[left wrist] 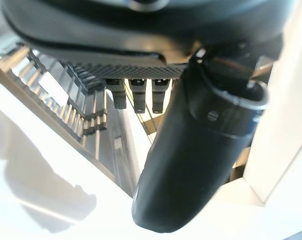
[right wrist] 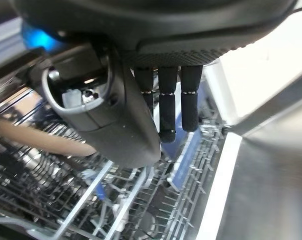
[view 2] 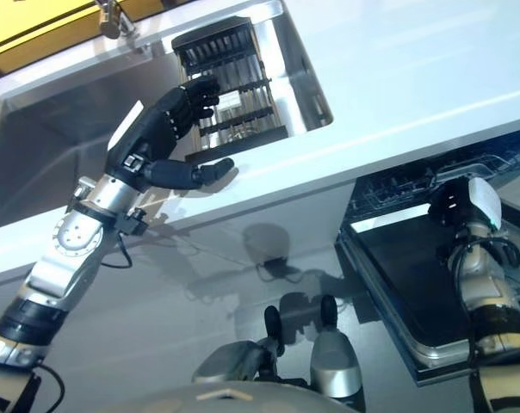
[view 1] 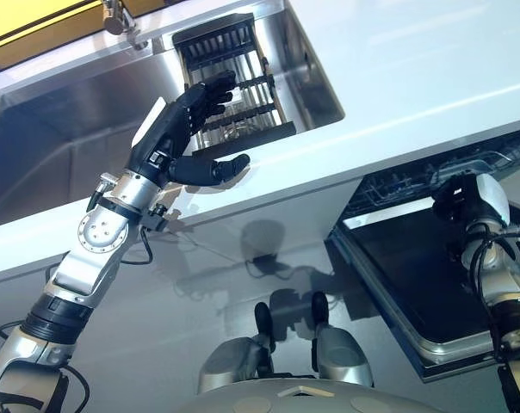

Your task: Pick up plates and place into dishwasher.

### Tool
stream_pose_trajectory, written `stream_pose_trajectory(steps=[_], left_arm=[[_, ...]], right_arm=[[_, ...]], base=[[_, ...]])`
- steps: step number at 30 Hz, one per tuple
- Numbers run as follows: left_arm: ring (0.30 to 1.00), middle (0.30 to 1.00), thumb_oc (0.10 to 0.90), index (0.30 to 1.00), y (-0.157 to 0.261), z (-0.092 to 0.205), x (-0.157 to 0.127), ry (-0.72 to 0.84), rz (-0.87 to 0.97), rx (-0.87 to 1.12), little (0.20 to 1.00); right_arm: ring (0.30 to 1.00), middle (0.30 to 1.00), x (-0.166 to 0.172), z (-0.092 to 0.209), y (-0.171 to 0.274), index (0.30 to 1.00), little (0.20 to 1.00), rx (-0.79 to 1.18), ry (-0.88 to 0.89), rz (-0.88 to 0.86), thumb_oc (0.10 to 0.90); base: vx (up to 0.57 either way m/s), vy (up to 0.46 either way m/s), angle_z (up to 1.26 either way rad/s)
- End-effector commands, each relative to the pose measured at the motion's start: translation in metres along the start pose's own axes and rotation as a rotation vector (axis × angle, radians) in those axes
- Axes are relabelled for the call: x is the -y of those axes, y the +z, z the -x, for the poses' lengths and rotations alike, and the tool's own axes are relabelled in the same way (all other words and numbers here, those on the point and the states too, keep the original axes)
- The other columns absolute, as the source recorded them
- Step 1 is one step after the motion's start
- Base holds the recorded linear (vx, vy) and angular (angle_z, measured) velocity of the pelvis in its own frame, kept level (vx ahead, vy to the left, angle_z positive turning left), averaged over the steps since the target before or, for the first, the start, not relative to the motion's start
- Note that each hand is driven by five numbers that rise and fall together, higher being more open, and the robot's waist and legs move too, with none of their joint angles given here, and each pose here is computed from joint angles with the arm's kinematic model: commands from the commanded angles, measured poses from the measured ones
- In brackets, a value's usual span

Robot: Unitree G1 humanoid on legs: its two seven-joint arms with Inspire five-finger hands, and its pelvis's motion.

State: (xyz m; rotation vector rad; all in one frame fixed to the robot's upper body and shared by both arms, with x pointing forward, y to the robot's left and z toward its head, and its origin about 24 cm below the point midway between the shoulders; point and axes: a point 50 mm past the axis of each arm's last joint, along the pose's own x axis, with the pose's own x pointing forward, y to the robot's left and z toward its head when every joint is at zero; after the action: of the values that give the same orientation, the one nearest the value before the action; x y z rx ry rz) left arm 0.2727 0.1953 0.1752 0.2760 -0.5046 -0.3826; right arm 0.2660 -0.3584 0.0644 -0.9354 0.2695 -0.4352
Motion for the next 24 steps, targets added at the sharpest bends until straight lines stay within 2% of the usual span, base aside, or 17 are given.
stream_pose_trajectory(steps=[1, 9, 16, 17, 19, 20, 24], left_arm=[[0.900, 0.900, 0.800, 0.900, 0.023, -0.001, -0.012, 0.076, -0.022, 0.178, 0.900], [0.900, 0.900, 0.800, 0.900, 0.021, 0.003, -0.015, 0.094, -0.034, 0.172, 0.900], [0.900, 0.900, 0.800, 0.900, 0.019, 0.006, -0.018, 0.107, -0.044, 0.165, 0.900], [0.900, 0.900, 0.800, 0.900, 0.017, 0.007, -0.021, 0.121, -0.043, 0.154, 0.900], [0.900, 0.900, 0.800, 0.900, 0.016, 0.008, -0.022, 0.125, -0.044, 0.150, 0.900], [0.900, 0.900, 0.800, 0.900, 0.012, 0.009, -0.025, 0.138, -0.041, 0.135, 0.900], [0.900, 0.900, 0.800, 0.900, 0.011, 0.009, -0.026, 0.146, -0.047, 0.121, 0.900]], right_arm=[[0.900, 0.900, 0.018, 0.005, -0.005, 0.900, 0.900, 0.013, -0.013, 0.023, 0.800], [0.900, 0.900, 0.010, 0.032, -0.040, 0.900, 0.900, -0.109, 0.046, -0.038, 0.800], [0.900, 0.900, 0.012, 0.060, -0.069, 0.900, 0.900, -0.220, -0.062, -0.229, 0.800], [0.900, 0.900, 0.011, 0.072, -0.079, 0.900, 0.900, -0.253, -0.100, -0.311, 0.800], [0.900, 0.900, 0.009, 0.075, -0.082, 0.900, 0.900, -0.264, -0.110, -0.336, 0.800], [0.900, 0.900, 0.007, 0.087, -0.096, 0.900, 0.900, -0.309, -0.175, -0.381, 0.800], [0.900, 0.900, 0.008, 0.102, -0.111, 0.900, 0.900, -0.357, -0.275, -0.453, 0.800]], base=[[0.01, 0.028, -0.20], [0.00, 0.027, -0.18], [0.00, 0.028, -0.17], [0.01, 0.030, -0.09], [0.01, 0.019, -0.15], [0.02, 0.019, -0.19], [0.01, 0.006, -0.18]])
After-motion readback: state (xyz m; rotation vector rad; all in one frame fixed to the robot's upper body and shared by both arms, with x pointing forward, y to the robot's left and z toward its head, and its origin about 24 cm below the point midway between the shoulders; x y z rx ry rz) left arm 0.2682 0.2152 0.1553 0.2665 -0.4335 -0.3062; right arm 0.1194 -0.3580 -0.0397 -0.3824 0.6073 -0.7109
